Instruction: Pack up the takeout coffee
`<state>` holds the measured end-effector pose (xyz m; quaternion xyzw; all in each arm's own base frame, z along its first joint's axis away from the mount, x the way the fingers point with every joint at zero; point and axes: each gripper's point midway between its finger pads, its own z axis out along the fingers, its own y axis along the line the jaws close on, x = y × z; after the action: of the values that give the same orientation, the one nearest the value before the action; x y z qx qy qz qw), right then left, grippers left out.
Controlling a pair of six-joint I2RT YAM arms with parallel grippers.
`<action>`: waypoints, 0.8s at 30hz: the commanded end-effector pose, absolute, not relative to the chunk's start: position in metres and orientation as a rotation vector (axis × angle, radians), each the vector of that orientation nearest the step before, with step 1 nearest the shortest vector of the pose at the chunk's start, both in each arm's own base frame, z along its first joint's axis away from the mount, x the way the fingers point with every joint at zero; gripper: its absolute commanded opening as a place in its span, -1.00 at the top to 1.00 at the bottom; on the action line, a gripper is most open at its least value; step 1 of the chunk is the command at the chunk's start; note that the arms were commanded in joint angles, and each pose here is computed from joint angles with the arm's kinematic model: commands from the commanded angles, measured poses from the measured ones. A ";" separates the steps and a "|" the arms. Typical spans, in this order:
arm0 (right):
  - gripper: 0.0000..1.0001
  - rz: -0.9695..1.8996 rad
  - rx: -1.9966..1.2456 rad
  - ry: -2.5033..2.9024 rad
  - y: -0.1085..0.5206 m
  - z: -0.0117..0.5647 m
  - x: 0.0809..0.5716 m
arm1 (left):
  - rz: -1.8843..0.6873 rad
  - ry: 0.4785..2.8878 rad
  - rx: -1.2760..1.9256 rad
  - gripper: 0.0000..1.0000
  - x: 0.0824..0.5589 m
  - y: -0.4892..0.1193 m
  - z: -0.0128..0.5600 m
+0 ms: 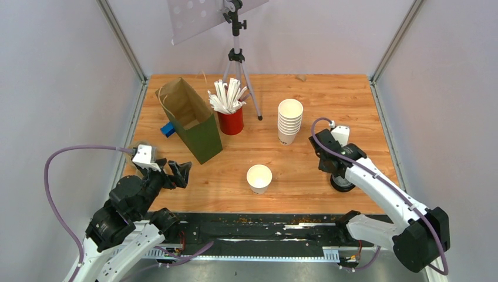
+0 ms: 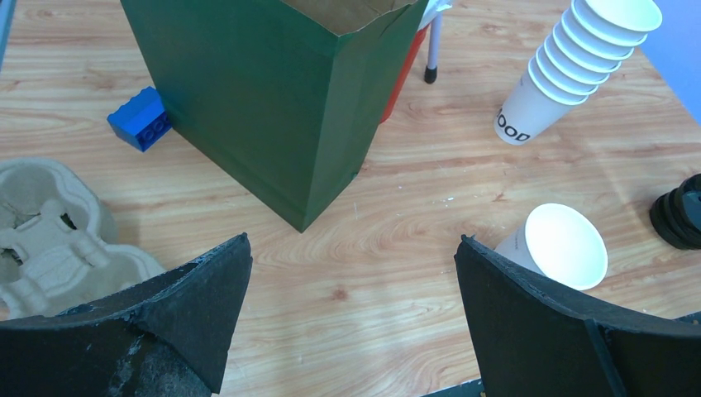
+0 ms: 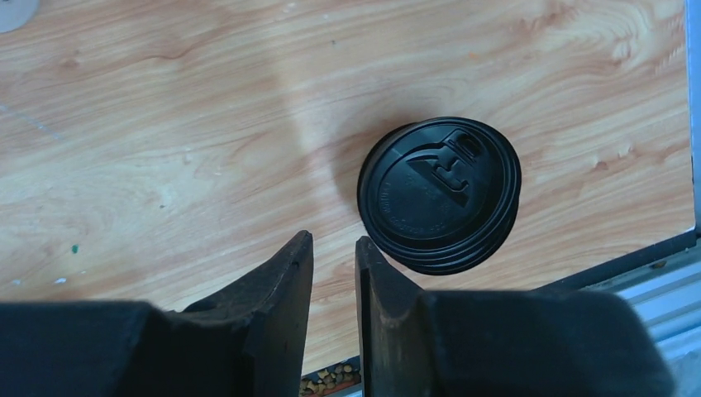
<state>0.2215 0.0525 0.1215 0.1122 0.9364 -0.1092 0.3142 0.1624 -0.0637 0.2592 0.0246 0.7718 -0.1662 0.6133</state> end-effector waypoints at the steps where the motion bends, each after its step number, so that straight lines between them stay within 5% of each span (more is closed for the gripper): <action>1: 0.48 -0.293 0.371 2.493 0.042 0.113 0.220 | -0.407 1.744 0.036 -1.00 0.163 -0.064 0.266; 24: 0.57 -0.330 0.377 2.551 0.024 0.073 0.238 | -0.412 1.735 0.030 -1.00 0.162 -0.063 0.268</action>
<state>0.2261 0.0243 0.0734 0.1477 0.9468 -0.1285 0.2553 0.1613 -0.0627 0.2589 0.0234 0.7693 -0.1680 0.6159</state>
